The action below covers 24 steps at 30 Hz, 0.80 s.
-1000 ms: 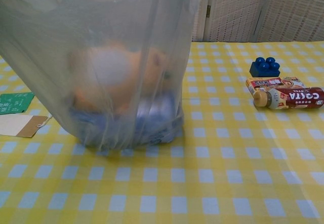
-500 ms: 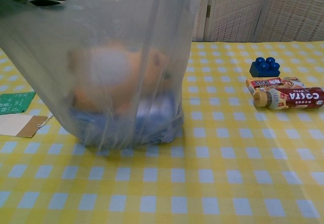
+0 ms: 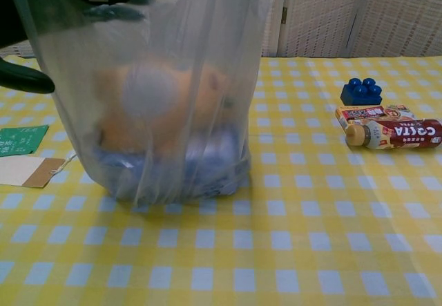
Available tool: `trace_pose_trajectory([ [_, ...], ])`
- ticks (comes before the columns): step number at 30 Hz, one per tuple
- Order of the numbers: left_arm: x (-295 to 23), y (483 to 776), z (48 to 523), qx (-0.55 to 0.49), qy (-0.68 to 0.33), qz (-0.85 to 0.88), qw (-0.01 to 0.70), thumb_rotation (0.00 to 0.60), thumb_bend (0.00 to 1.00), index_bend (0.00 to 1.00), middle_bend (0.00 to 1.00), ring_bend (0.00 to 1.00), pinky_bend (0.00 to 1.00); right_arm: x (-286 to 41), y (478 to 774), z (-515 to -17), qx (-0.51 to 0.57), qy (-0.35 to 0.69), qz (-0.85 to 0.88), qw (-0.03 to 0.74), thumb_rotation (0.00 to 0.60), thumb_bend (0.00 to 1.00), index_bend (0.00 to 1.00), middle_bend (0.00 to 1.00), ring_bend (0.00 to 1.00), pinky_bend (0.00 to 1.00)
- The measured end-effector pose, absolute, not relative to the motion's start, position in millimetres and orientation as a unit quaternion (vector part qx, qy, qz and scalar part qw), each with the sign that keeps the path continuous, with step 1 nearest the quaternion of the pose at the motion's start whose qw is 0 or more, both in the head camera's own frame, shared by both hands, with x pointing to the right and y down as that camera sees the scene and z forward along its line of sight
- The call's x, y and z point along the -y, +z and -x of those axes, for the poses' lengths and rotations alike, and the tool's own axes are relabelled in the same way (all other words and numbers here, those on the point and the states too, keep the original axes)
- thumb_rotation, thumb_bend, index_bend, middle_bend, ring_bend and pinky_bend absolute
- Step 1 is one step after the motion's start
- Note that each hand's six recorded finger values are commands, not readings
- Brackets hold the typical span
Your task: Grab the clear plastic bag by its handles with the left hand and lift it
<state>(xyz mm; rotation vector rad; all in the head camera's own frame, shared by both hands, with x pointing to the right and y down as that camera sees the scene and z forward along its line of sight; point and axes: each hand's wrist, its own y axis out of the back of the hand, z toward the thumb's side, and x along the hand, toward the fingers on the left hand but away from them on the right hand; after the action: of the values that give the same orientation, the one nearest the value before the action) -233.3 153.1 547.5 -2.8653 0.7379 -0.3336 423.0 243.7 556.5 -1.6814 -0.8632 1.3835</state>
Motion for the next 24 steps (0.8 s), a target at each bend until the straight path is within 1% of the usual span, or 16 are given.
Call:
trace_pose_trajectory([
  [9, -139, 543, 212, -0.239, -0.091, 0.967, 0.014, 0.600, 0.11, 0.16, 0.14, 0.02, 0.02, -245, 554, -424, 0.343, 0.542, 0.662, 0.389, 0.600, 0.05, 0.00, 0.00, 0.00, 0.00],
  [15, -131, 543, 200, -0.235, -0.085, 0.968, -0.002, 0.600, 0.11, 0.16, 0.13, 0.01, 0.02, -245, 554, -424, 0.344, 0.541, 0.662, 0.389, 0.600, 0.05, 0.00, 0.00, 0.00, 0.00],
  [24, -122, 553, 182, -0.226, -0.096, 0.969, -0.026, 0.600, 0.11, 0.16, 0.12, 0.01, 0.01, -245, 552, -426, 0.348, 0.541, 0.661, 0.388, 0.600, 0.05, 0.00, 0.00, 0.00, 0.00],
])
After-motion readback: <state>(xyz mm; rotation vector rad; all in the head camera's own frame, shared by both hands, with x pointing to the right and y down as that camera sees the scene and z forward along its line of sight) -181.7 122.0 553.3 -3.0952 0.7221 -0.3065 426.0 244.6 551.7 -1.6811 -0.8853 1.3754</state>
